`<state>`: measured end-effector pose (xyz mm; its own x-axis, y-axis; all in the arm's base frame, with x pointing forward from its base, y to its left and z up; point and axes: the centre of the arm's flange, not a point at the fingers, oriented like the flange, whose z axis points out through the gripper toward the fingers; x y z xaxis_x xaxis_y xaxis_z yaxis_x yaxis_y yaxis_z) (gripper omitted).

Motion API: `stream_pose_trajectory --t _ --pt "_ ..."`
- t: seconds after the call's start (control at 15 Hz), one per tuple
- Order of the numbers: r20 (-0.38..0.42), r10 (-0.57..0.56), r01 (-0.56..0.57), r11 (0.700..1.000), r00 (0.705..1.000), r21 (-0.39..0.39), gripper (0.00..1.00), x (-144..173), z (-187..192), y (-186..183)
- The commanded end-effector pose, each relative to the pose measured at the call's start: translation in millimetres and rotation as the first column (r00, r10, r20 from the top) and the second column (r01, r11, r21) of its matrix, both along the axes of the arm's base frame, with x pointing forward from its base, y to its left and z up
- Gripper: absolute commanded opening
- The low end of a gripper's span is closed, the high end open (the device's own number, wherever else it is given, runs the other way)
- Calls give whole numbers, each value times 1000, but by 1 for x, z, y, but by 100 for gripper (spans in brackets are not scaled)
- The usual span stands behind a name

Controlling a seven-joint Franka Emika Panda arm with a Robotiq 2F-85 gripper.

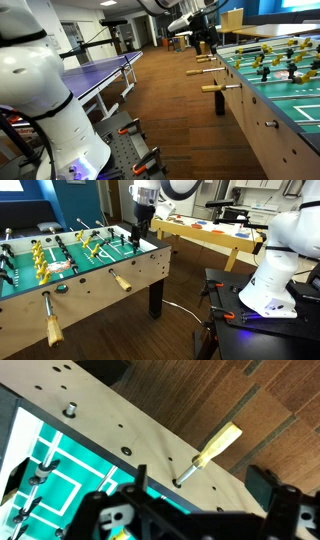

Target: Pull the wooden handle towards you

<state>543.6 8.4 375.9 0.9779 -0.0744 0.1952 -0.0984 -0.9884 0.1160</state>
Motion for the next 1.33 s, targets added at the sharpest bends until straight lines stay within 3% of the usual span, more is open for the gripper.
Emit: stream_pose_trajectory --t 0.0,0.4,0.47,0.8,1.27 --pt "17 -185 184 981 983 53 100 70 -62 14" --pt "57 -471 466 881 880 86 100 106 -149 27" --pt "39 -406 403 912 913 72 100 85 -138 17" --pt "34 -412 409 910 911 66 100 88 -147 19" --pt "-68 -519 523 839 852 152 100 88 -181 8"
